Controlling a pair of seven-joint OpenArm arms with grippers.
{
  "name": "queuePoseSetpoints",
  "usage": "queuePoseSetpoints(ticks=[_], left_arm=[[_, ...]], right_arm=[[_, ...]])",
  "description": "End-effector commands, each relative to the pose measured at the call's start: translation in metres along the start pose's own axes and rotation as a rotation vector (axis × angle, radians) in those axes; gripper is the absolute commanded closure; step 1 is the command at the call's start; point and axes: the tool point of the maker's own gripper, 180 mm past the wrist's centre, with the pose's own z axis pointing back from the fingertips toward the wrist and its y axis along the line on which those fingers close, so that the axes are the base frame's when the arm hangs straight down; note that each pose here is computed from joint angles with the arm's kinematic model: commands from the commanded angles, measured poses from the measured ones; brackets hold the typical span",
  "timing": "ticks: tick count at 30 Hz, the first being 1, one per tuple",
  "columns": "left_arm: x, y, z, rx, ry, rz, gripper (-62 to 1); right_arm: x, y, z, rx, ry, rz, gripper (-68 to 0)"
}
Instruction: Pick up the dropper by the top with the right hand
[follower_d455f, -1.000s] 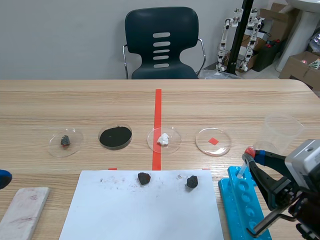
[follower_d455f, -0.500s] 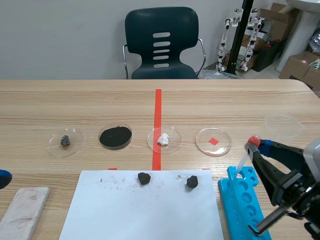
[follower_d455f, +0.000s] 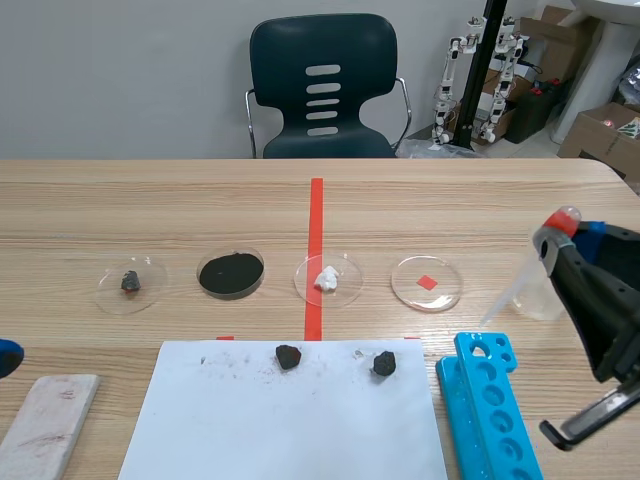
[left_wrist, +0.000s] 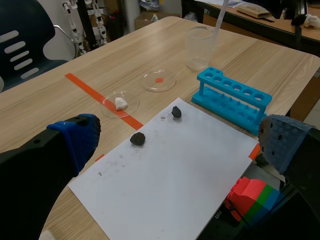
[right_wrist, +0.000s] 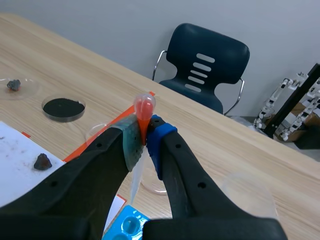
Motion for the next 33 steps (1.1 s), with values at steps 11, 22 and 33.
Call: queuePoseSetpoints(ticks=[11, 22, 33], left_arm=[[0.009, -0.001, -0.003, -0.002, -0.041, 0.008, -62.3], [0.009, -0.001, -0.003, -0.002, -0.041, 0.008, -62.3], [0.009, -0.001, -0.003, -0.002, -0.041, 0.008, -62.3]], right_arm=[[0.037, -0.020, 0.004, -0.067, -0.014, -0.046, -0.9], [0.031, -0.030, 0.006, -0.096, 0.033, -0.057, -0.9], [0.031, -0.031, 0.006, -0.101, 0.031, -0.073, -0.9]])
